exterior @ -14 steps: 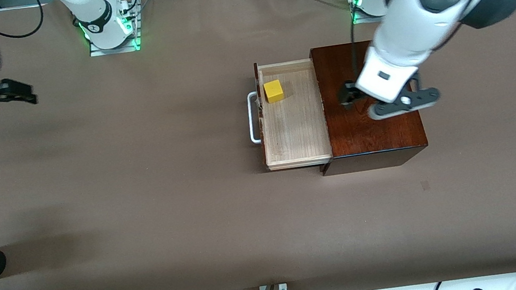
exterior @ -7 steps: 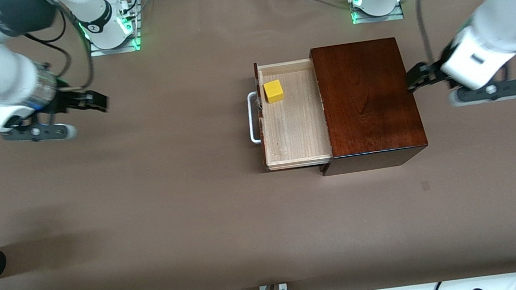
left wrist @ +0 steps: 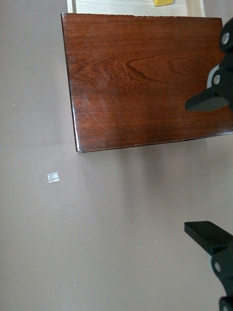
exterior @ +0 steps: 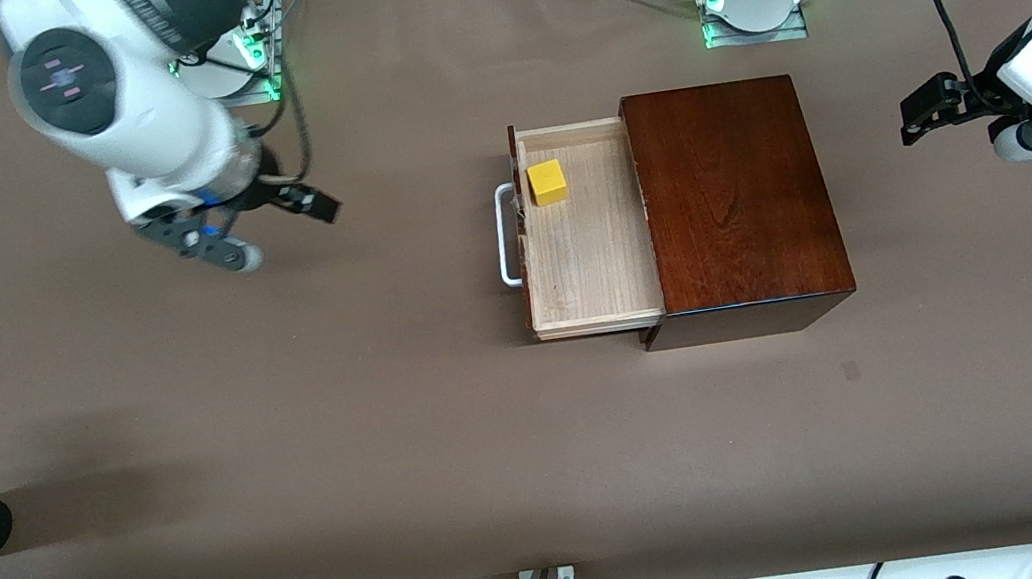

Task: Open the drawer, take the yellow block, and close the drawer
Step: 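Move the right gripper over the yellow block in the drawer, then lower the right gripper and close it on the yellow block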

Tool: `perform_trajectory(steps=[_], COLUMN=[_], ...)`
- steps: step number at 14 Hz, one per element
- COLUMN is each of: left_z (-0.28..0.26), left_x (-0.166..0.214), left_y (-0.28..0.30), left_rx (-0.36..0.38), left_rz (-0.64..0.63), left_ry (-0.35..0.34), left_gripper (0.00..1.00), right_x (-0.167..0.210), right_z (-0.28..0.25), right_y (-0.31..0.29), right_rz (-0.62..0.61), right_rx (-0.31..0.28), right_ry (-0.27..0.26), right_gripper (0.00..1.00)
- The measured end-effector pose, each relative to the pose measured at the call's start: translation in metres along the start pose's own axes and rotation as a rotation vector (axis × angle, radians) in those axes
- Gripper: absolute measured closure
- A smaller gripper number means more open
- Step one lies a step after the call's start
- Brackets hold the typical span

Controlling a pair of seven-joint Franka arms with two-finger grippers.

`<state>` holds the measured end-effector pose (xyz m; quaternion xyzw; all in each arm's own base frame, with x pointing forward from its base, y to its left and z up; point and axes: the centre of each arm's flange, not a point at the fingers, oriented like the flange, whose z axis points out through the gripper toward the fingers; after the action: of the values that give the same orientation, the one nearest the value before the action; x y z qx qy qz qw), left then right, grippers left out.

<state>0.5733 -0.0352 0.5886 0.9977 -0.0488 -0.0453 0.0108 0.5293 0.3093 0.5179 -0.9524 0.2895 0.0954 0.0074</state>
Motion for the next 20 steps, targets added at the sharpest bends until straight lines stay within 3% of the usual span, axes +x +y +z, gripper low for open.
perform_trajectory(steps=[8, 10, 14, 20], left_z=[0.007, 0.007, 0.006, 0.000], left_x=[0.002, 0.002, 0.001, -0.003], left_y=[0.016, 0.015, 0.015, 0.013], left_rx=[-0.001, -0.001, 0.000, 0.004], left_rz=[0.030, 0.028, 0.028, 0.026], left_ry=[0.003, 0.004, 0.006, 0.013], left_gripper=[0.00, 0.00, 0.00, 0.00], right_x=[-0.124, -0.152, -0.194, -0.211], right_z=[0.051, 0.076, 0.124, 0.190], right_y=[-0.112, -0.132, -0.174, -0.205], right_rz=[0.483, 0.519, 0.594, 0.634], right_rx=[0.132, 0.124, 0.135, 0.139], right_ry=[0.005, 0.008, 0.070, 0.135], right_gripper=[0.00, 0.00, 0.00, 0.00])
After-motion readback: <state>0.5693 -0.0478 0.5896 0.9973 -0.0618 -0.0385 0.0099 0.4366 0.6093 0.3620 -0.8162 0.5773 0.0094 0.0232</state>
